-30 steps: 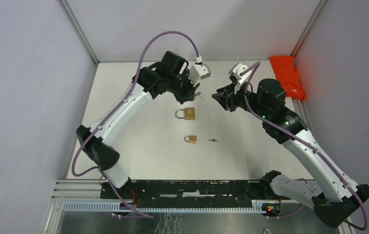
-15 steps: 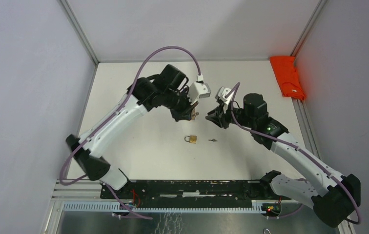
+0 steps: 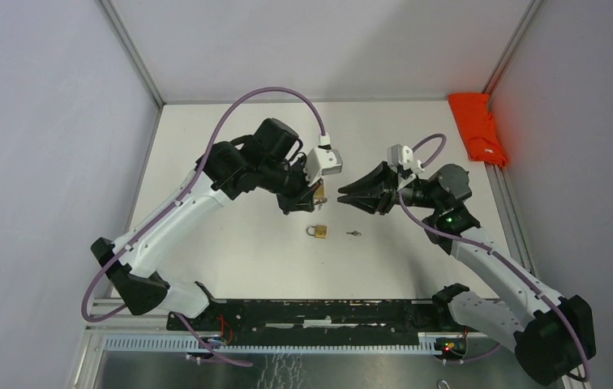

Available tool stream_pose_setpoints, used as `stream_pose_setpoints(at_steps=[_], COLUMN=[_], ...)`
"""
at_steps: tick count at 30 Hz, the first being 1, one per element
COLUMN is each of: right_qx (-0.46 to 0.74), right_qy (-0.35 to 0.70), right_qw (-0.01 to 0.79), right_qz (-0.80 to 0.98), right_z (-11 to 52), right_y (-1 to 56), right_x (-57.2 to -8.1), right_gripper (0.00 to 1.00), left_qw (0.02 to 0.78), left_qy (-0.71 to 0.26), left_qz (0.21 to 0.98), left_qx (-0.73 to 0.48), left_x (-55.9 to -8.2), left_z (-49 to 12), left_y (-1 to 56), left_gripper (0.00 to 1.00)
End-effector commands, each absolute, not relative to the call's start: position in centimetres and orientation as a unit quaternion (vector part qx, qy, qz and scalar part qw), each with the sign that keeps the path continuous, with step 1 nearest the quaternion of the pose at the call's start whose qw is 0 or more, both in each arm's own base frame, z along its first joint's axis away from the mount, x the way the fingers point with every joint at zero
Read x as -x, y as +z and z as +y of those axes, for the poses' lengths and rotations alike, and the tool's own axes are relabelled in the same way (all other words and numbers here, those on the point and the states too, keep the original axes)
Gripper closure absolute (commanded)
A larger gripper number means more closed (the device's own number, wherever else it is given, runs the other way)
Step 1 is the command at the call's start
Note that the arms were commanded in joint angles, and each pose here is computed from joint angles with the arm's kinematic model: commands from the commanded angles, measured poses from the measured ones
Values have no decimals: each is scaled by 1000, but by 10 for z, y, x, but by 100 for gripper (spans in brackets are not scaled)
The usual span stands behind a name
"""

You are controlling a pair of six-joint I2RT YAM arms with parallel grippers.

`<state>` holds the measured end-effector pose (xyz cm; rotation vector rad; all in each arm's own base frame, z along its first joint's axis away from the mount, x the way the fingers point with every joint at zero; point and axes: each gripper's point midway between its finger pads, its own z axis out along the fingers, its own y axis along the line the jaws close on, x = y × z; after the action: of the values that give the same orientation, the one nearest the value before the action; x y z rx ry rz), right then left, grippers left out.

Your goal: Unlock with the key

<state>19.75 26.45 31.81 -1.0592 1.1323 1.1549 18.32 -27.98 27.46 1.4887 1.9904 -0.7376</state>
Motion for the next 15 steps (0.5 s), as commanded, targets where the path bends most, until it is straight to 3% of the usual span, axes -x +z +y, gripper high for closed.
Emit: stream_pose_setpoints(at_steps=[1,15], right_qx=[496,509], right_qy=[533,525], right_qw=[543,523], right_qz=[418,438], right_z=[268,289], right_y=[335,323], right_x=[-170,-183], right_gripper=[72,71], left_qw=[283,286], left_qy=[-298,-305], left_qz=[727,719], left_qx=[-550,-555], left_x=[-181,-178], left_z=[-289,-290], left_y=[286,290], left_gripper=[98,98])
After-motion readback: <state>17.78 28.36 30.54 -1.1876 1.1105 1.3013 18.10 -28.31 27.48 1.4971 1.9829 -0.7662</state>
